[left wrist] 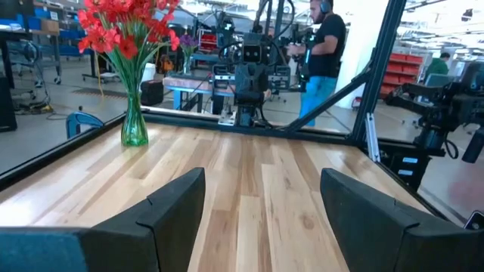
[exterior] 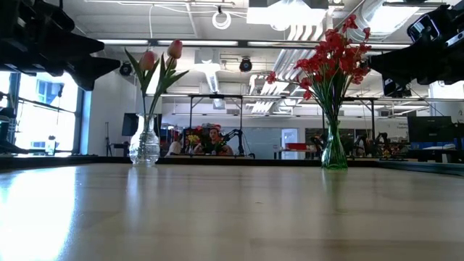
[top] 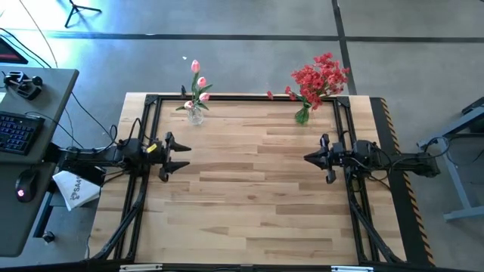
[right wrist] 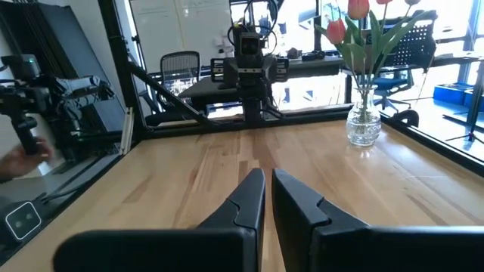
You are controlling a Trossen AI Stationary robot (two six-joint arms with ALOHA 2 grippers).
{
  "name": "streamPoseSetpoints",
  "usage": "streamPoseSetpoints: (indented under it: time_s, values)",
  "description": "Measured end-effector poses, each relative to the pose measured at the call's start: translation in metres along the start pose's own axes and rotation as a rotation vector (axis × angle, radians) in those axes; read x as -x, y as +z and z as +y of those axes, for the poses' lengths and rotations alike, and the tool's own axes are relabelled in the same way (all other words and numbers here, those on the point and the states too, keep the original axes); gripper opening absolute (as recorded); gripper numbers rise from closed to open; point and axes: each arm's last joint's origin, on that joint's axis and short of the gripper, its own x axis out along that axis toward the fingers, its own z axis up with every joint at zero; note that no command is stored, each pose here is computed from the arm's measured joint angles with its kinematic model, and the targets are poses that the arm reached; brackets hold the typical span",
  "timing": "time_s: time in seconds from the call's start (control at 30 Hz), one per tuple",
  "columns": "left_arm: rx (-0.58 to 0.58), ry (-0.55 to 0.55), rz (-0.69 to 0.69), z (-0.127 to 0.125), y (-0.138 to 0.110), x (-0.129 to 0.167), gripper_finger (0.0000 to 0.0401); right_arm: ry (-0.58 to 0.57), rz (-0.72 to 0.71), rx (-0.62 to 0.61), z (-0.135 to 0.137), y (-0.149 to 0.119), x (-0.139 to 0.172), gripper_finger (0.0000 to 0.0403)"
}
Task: Sort flowers into vase by color
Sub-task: Return to Home Position
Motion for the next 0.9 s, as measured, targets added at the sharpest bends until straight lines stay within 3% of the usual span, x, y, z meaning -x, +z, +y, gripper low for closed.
streamPoseSetpoints:
  time_s: [0.23,0.9]
  values:
    - [-0.16,0.017,-0.008,0.0005,0.0008,0.0,0.025,0.0,0.0,0.0,0.0,0.0,0.0,0.0024]
    - [-0.085,0.019,-0.007,0.0006,0.0004,0.0,0.025,0.0,0.001,0.0,0.0,-0.0002,0.0,0.0024]
